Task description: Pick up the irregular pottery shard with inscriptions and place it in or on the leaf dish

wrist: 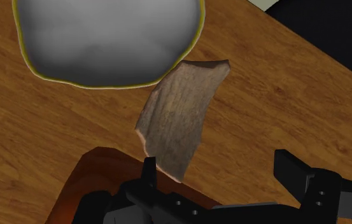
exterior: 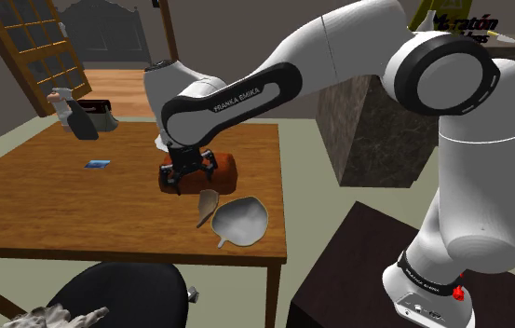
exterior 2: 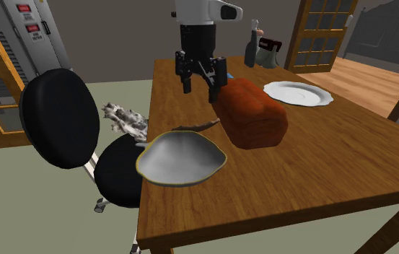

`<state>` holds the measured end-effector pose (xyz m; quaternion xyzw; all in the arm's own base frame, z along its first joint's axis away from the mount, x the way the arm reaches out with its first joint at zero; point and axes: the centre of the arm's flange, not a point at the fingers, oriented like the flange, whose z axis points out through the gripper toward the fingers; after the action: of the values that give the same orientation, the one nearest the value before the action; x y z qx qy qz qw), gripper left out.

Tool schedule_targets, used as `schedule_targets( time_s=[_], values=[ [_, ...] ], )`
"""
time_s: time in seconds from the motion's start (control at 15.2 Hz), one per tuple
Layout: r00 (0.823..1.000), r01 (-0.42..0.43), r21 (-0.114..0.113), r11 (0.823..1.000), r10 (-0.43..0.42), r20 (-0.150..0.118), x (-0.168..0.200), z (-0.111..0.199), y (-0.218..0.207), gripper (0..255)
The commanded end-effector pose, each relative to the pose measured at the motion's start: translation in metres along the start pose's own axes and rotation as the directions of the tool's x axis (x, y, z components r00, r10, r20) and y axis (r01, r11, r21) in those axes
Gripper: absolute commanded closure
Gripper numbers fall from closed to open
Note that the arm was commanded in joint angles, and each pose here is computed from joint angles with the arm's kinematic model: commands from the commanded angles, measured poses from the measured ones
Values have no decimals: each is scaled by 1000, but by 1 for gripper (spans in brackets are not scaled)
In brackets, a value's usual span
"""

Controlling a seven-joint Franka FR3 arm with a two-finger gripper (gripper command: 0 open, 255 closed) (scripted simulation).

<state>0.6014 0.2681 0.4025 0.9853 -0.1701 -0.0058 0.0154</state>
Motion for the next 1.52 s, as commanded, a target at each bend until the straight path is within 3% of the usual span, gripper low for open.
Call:
schedule_targets(
  time_s=[0.0,0.33,0.86,0.92,1.45],
  values=[
    [1000,-2,0,1000,2,-2,2,11,-3,0],
    [1000,-2,0,1000,2,-2,2,35,-3,0],
    [1000,-2,0,1000,2,-2,2,35,-3,0],
    [1000,-2,0,1000,2,-2,2,35,-3,255],
    [1000,-2,0,1000,2,-2,2,35,-3,255]
  ],
)
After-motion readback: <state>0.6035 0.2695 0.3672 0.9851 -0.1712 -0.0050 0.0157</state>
